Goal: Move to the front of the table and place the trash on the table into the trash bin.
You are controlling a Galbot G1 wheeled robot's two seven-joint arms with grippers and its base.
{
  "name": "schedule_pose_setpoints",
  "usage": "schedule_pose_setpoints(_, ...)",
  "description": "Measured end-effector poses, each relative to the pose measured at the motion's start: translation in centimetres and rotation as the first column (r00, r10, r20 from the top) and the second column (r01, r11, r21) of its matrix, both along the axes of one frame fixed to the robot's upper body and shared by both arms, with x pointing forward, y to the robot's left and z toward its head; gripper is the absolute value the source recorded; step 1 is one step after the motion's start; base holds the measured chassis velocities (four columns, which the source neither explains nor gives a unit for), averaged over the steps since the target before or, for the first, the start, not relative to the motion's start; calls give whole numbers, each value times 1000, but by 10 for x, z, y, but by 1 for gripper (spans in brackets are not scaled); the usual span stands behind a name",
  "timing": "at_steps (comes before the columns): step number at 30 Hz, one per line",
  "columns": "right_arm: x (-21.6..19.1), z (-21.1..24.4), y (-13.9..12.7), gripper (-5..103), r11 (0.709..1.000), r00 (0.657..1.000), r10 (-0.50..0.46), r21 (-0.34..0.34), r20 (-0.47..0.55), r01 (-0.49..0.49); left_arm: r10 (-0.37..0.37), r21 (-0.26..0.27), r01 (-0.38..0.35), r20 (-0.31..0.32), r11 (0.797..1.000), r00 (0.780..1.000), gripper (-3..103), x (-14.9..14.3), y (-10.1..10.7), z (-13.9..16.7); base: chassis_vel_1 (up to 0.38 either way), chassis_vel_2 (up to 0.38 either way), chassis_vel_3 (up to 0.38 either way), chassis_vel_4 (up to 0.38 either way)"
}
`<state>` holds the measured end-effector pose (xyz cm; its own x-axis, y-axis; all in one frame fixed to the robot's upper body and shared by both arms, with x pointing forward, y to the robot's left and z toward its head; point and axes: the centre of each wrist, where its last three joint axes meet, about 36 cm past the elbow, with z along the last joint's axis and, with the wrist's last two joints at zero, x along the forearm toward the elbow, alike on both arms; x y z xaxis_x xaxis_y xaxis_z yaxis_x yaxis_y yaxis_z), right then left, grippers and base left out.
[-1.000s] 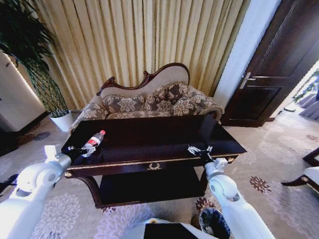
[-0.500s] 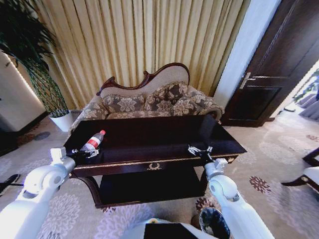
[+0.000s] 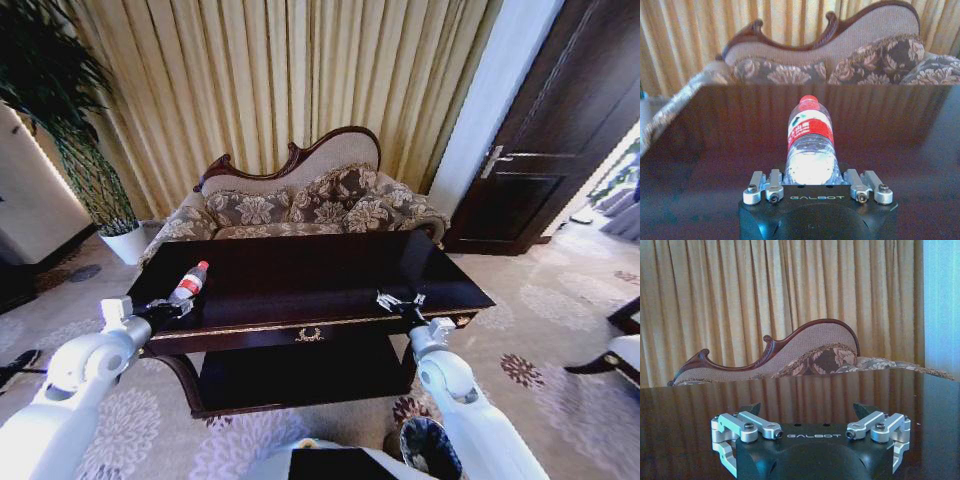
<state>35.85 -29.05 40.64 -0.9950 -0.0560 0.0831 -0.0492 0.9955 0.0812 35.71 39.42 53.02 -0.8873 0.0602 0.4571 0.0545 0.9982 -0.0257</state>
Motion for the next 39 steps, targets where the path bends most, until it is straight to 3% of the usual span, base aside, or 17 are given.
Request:
schedule_pose_setpoints(3,0,0,0,100,1000,1000,-1,1,-1,1,1,26,-2,44,1000,999,46,-3,-3,2,0,0,0,0)
schedule_pose_setpoints(6,0,-1,1,100,1000,1000,-3,7,0,3,-20,81,7,152,997,988,44,-11,-15,17,0,0,0,0)
schedule_pose_setpoints(7,0,-1,1,100,1000,1000,-3,7,0,3,-20,81,7,152,997,988,44,-11,-15,17,0,0,0,0)
schedule_pose_setpoints(9,0,-1,3,100,1000,1000,-5,14,2,5,-49,112,23,237,993,970,44,-18,-19,24,0,0,0,0)
schedule_pose_setpoints(14,0,3,2,100,999,1000,-20,29,15,20,-85,134,44,321,990,943,44,-33,-27,32,0,0,0,0)
schedule_pose_setpoints(20,-4,13,-3,100,998,998,-42,43,38,41,-117,154,62,377,986,919,44,-46,-42,28,0,0,0,0)
schedule_pose_setpoints(32,-20,33,-3,100,999,997,-17,41,70,15,-138,174,74,397,982,908,44,-46,-45,20,0,0,0,0)
schedule_pose_setpoints(36,-28,43,-1,100,998,996,4,55,87,-9,-176,174,110,425,979,888,44,-43,-42,17,0,0,0,0)
schedule_pose_setpoints(39,-39,63,10,100,996,991,68,53,118,-75,-249,151,200,476,968,843,44,-33,-40,11,0,0,0,0)
